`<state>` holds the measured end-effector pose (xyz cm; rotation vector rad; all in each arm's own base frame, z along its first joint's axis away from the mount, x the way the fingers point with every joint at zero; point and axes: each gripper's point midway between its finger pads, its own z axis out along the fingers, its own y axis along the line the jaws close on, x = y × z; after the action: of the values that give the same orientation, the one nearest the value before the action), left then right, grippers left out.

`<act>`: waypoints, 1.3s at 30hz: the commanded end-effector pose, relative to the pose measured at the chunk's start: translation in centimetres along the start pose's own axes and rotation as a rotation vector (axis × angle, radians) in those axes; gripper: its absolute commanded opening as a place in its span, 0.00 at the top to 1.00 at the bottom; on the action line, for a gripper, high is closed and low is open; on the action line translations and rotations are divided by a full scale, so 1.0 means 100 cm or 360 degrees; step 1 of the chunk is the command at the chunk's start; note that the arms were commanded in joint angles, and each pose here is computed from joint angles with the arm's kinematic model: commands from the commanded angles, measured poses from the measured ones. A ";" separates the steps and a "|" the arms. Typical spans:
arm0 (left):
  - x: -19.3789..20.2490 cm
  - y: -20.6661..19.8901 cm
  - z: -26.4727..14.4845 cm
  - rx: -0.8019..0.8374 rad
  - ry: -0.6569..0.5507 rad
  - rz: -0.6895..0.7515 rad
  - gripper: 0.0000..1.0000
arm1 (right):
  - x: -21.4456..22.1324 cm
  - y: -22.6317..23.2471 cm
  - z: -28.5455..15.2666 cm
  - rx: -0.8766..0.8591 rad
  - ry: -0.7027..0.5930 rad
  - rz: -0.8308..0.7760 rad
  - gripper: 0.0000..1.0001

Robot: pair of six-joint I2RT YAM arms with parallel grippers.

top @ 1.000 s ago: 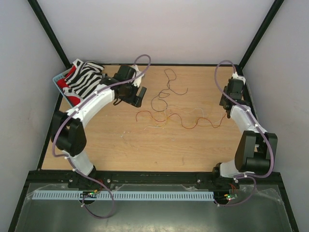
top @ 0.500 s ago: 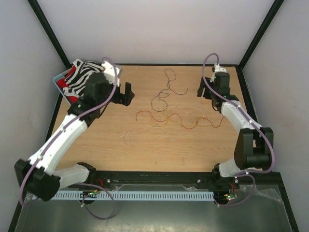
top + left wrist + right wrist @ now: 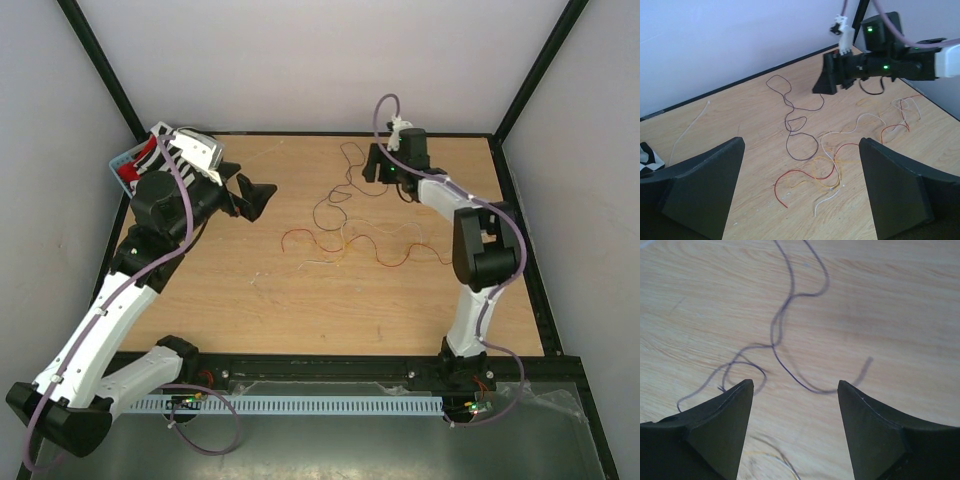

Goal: Zip-tie the wires
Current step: Pick up the cable at the center of the board.

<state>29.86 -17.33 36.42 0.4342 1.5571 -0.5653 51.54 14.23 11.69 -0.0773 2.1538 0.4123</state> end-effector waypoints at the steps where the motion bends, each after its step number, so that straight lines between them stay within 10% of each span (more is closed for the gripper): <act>1: -0.006 -0.008 -0.001 0.0073 -0.0046 -0.0019 0.01 | -0.010 0.027 0.027 -0.0131 -0.0007 -0.0128 0.23; 39: 0.002 -0.011 0.007 0.0129 0.0006 -0.0075 0.01 | 0.064 0.028 0.095 0.0069 0.0347 -0.0385 0.55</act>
<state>29.83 -18.63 35.14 0.4591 1.5998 -0.6549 54.76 20.25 2.86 -0.3488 2.3038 0.2846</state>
